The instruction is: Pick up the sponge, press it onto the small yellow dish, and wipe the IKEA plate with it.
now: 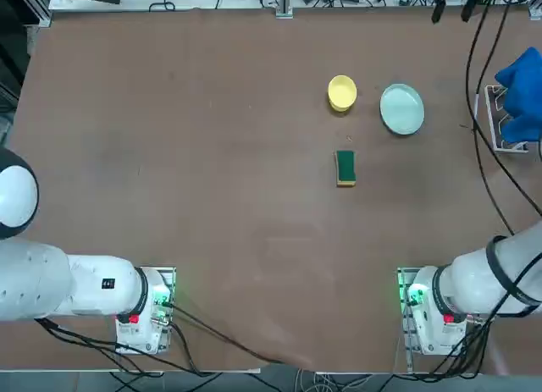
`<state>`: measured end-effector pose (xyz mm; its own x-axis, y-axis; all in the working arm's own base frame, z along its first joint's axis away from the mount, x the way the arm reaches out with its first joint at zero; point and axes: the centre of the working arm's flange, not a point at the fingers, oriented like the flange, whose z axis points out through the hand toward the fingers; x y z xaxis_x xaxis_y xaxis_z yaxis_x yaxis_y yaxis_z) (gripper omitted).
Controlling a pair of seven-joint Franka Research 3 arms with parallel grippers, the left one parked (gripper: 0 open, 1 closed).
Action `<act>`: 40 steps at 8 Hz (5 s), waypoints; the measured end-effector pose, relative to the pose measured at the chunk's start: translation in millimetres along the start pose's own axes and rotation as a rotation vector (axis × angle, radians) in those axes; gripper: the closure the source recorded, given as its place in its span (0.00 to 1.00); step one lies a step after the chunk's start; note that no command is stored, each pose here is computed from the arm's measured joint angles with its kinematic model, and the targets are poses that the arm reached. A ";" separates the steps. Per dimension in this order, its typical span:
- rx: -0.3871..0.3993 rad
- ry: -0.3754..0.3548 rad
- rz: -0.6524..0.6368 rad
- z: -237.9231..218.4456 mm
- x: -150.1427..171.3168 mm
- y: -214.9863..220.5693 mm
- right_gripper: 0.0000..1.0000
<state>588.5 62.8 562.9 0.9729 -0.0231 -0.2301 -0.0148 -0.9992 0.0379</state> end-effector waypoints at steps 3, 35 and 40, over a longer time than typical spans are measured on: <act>-0.015 -0.037 0.019 44.5 1.6 -29.7 0.00; 0.016 0.171 0.182 333.4 -104.1 -227.7 0.00; 0.026 0.179 0.154 372.5 -120.4 -228.2 0.00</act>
<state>388.8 281.1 219.8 0.9841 -0.1710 -0.0478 -0.1695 -0.9850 0.0333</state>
